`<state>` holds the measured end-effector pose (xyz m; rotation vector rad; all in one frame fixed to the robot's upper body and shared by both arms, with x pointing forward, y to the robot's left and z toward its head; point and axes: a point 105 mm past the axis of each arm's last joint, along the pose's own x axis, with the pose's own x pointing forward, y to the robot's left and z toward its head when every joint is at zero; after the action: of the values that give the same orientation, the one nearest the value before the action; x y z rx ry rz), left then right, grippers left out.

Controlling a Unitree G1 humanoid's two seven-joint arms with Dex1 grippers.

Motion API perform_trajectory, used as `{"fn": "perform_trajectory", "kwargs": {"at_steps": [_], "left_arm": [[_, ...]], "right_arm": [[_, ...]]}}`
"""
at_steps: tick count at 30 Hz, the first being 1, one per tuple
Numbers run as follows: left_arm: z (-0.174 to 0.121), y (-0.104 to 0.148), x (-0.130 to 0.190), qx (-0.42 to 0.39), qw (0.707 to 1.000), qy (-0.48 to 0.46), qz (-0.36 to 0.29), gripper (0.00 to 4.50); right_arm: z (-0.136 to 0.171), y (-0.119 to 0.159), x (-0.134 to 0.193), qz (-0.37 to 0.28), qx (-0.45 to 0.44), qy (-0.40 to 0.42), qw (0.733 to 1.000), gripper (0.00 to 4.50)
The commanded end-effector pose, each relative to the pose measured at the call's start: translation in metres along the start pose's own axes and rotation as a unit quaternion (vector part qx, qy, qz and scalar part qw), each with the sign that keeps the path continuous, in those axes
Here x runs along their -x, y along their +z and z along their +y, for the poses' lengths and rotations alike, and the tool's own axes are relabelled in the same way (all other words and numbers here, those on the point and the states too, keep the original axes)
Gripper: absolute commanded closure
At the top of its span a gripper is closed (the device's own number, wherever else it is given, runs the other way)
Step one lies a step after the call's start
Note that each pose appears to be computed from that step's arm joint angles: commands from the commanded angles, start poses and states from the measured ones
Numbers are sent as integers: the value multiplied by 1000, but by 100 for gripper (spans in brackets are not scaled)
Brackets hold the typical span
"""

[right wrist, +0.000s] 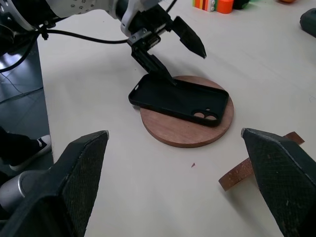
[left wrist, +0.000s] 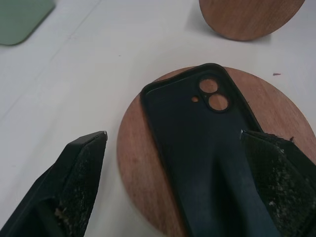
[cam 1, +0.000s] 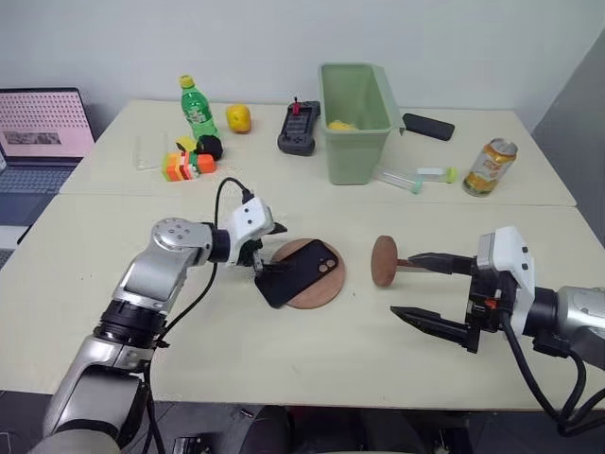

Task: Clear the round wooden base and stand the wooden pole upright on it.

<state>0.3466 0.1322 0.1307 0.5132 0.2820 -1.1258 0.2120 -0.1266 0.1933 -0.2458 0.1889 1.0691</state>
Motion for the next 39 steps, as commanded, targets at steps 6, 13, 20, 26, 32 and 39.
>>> {"fn": "perform_trajectory", "kwargs": {"at_steps": [6, 13, 20, 26, 32, 39], "left_arm": [[5, -9, -27, -10, 999, 6, 42, 137], [3, -9, -35, -3, 999, 0, 42, 284], [6, -7, -36, -3, 999, 4, 37, 426], [13, 18, -26, -5, 1000, 20, -13, 447], [57, 10, 34, 67, 986, 145, -38, 447], [93, -74, 146, 179, 923, 338, 19, 447]], "right_arm": [[11, 14, -1, -13, 35, 19, 999, 0], [13, 15, -1, -13, 36, 21, 999, 0], [13, 15, 2, -13, 36, 27, 999, 0], [11, 15, 2, -8, 41, 30, 999, 0], [11, 15, -1, -2, 47, 46, 998, 0], [8, 24, -23, -14, 82, 78, 993, 0]]}}
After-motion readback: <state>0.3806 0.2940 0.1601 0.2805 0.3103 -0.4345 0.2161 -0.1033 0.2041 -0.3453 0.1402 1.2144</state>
